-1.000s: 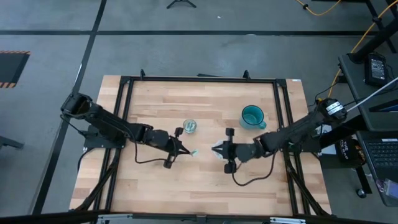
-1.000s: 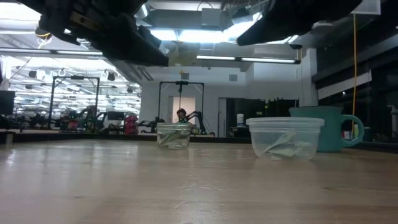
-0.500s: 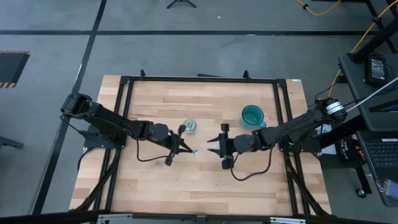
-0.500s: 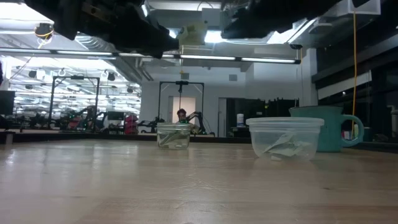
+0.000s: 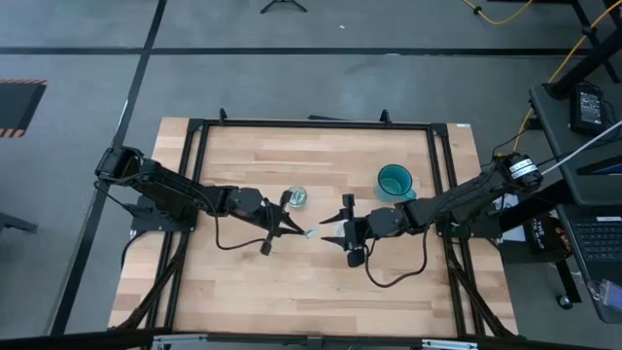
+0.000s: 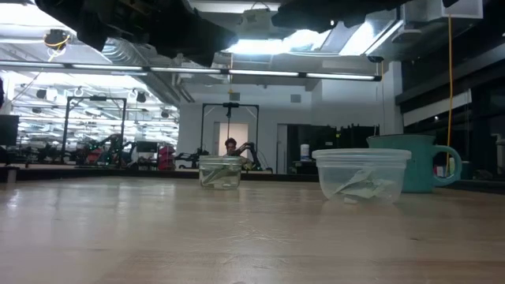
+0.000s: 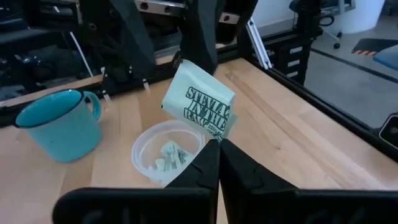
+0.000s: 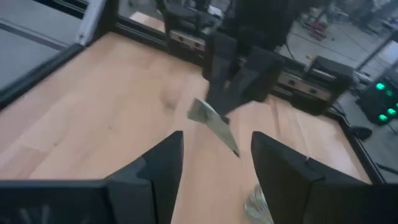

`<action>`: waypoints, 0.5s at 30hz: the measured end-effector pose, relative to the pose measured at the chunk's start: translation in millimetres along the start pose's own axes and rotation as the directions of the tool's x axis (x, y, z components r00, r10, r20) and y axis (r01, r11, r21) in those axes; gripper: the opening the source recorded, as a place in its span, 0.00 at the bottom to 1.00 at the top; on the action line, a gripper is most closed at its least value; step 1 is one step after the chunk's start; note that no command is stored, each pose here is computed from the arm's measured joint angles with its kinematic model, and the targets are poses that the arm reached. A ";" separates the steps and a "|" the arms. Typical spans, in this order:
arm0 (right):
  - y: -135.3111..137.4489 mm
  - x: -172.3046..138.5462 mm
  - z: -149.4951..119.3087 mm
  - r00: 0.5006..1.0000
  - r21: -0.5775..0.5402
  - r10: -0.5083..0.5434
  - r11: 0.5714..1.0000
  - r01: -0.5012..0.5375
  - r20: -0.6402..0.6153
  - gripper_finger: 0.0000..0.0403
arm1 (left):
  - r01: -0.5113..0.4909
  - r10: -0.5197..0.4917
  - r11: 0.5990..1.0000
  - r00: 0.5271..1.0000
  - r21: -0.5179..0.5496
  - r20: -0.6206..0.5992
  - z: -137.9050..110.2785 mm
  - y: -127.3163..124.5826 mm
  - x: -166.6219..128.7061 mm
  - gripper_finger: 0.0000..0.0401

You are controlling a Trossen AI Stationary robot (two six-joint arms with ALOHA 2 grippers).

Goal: Pick and place Stevia / Truvia into bins
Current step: Put the stevia packet into the transparent container

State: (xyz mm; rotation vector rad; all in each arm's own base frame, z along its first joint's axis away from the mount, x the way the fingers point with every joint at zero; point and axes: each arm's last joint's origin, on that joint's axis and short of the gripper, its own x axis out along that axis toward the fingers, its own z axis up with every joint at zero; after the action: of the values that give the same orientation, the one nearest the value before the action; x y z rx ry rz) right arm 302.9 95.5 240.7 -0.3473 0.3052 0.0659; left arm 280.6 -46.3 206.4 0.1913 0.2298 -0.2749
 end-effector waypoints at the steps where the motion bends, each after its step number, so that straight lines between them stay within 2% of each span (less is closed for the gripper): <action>1: -0.4 0.2 0.6 1.000 0.001 0.009 1.000 -0.009 0.009 0.48 | 0.000 0.000 1.000 1.000 0.000 0.004 1.7 0.3 0.4 0.00; 8: -3.5 1.0 2.5 0.999 -0.012 0.019 1.000 -0.019 0.039 0.48 | 0.007 -0.007 1.000 1.000 0.010 0.024 15.6 2.9 3.9 0.00; 15: -4.2 1.1 4.0 0.998 -0.033 0.019 0.999 -0.017 0.055 0.46 | 0.022 -0.022 1.000 0.999 0.013 0.030 17.8 2.8 4.3 0.00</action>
State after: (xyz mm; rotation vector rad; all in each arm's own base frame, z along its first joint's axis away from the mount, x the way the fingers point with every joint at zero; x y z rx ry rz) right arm 305.5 93.0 245.3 -0.3747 0.2526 0.0981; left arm 288.9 -48.6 222.8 0.1973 0.2004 -0.3011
